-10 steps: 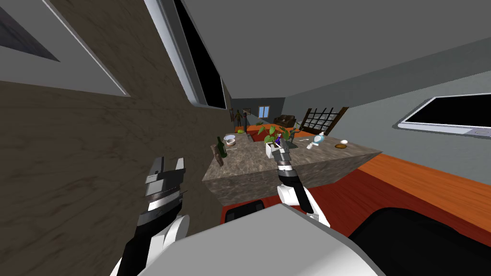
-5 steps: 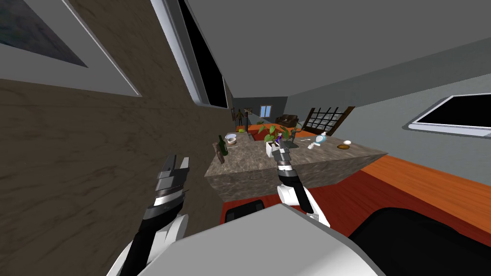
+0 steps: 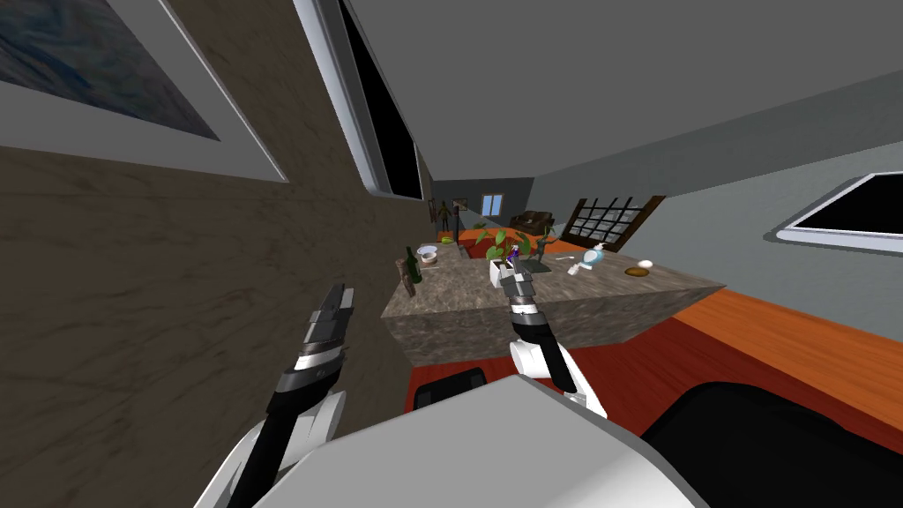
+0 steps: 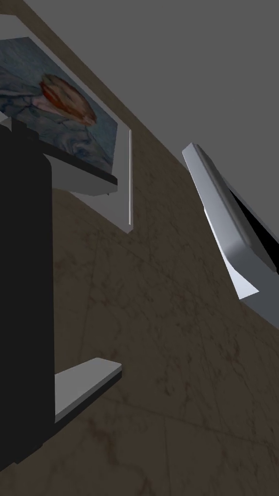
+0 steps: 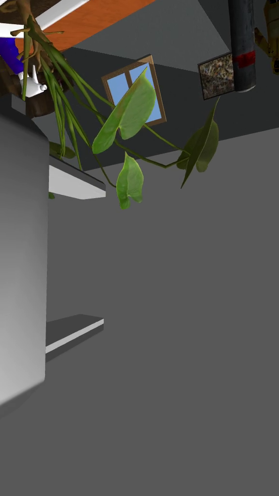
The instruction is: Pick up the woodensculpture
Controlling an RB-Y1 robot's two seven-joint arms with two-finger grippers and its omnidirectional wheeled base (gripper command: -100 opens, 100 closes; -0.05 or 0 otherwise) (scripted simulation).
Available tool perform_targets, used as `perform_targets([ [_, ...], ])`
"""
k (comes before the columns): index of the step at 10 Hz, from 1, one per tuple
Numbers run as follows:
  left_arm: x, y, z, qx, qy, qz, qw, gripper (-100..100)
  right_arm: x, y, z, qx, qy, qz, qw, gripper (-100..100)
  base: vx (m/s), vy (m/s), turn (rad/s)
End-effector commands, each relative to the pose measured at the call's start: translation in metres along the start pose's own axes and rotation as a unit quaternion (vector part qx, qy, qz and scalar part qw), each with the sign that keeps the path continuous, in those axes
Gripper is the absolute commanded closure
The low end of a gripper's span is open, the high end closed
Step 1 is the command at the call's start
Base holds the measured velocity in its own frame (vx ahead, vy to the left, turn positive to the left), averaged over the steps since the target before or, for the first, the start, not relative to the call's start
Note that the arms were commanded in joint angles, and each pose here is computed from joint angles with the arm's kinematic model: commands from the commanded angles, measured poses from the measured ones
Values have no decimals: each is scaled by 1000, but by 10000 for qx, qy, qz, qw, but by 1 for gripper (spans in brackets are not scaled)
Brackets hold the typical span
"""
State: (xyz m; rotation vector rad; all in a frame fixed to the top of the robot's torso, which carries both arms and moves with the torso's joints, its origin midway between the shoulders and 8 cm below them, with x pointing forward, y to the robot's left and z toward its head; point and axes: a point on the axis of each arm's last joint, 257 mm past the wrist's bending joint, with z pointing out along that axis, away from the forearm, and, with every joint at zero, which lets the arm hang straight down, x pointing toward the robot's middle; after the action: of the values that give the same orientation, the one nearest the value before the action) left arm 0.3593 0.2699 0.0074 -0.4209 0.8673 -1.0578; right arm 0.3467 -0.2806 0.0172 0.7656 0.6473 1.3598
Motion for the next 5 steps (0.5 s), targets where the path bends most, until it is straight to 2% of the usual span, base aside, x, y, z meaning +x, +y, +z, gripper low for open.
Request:
perform_targets([
  [1, 7, 6, 2, -4, 154, 320, 9994, -100, 0, 0, 0, 0, 0, 0, 10000, 0, -64, -12, 56],
  [3, 15, 15, 3, -33, 344, 708, 9969, -100, 0, 0, 0, 0, 0, 0, 10000, 0, -67, -6, 47],
  [5, 22, 27, 3, -93, 537, 1099, 9925, -100, 0, 0, 0, 0, 0, 0, 10000, 0, -61, -17, 27],
])
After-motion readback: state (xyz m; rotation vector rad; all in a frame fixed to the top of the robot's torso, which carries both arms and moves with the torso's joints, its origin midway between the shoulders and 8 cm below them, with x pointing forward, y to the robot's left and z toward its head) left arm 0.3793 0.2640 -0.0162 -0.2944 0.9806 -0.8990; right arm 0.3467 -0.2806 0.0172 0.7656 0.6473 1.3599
